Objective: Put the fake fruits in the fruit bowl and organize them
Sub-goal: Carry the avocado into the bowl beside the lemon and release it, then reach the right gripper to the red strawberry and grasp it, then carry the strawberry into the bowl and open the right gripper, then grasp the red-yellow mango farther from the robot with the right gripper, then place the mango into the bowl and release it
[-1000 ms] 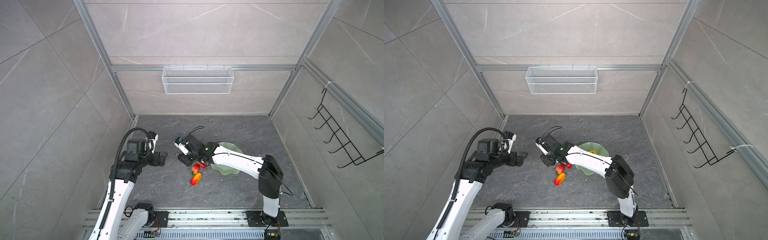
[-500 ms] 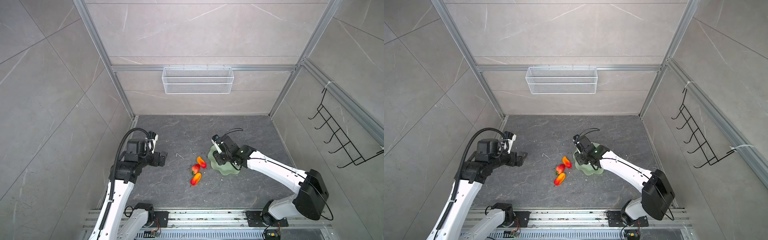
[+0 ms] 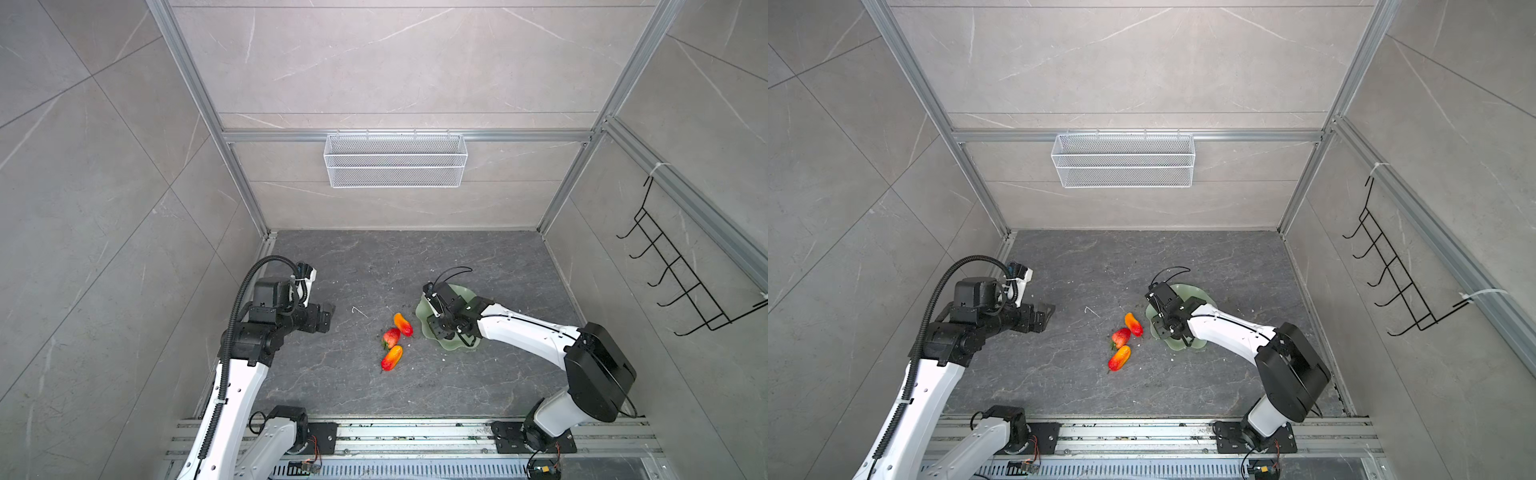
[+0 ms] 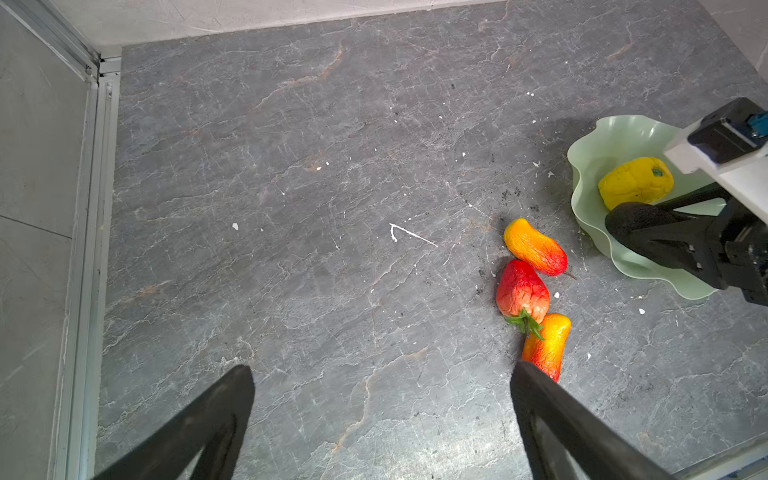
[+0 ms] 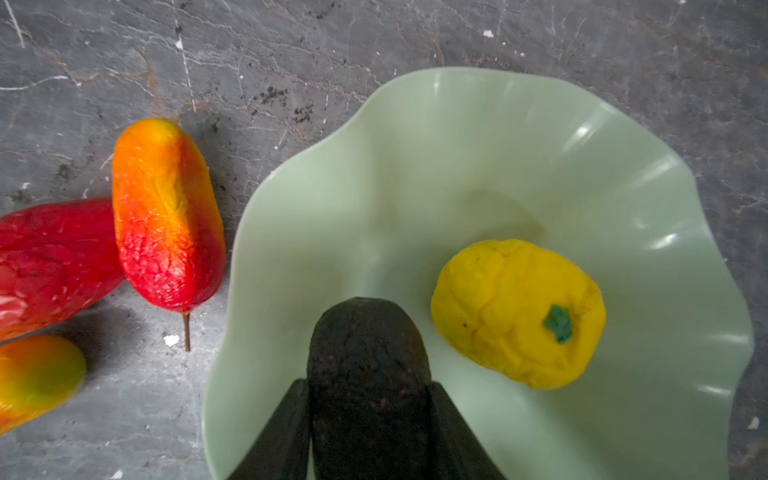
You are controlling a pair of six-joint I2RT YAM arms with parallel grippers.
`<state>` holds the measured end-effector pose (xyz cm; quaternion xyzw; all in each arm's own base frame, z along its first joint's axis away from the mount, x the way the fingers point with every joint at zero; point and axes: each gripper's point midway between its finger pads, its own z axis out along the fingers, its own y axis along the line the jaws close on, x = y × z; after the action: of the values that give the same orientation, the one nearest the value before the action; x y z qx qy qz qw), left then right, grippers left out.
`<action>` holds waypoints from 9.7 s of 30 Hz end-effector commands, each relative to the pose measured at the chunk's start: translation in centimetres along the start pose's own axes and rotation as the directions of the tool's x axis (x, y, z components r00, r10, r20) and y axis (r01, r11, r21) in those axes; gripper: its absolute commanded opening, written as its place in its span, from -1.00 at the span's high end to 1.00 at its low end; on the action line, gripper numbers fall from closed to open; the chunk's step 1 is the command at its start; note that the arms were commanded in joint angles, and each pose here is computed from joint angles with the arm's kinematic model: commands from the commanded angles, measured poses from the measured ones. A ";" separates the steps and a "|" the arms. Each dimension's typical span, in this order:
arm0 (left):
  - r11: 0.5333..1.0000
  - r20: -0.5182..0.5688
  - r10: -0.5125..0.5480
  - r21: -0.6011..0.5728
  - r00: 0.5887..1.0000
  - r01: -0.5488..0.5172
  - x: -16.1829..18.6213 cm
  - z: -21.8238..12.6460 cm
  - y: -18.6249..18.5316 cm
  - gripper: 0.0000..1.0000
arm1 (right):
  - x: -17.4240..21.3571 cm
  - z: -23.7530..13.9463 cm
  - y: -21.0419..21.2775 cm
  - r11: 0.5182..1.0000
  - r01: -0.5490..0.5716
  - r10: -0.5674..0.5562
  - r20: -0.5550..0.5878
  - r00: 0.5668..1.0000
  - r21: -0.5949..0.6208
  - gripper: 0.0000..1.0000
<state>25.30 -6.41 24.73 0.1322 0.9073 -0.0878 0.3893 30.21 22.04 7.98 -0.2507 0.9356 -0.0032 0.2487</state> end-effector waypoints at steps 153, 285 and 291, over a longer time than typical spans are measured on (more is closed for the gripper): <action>1.000 0.042 0.022 0.005 0.999 -0.022 -0.7 -0.5 -0.1 -1.00 | -0.3 -8.6 -5.2 0.990 -0.108 0.113 -0.044 0.993 0.096 0.28; 1.000 0.041 0.020 0.012 0.999 -0.021 -0.7 -0.5 -0.2 -1.00 | -5.4 -1.6 0.1 0.963 -0.264 0.265 0.017 0.964 -0.058 0.64; 1.000 0.041 0.020 0.012 0.999 -0.020 -0.7 -0.5 -0.2 -1.00 | -4.9 0.5 0.3 0.947 -0.312 0.312 -0.003 0.950 -0.072 0.55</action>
<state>25.20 -6.52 24.82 0.1337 0.9062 -0.0911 0.3908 33.36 24.33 10.86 -0.1327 0.9594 0.0551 0.2429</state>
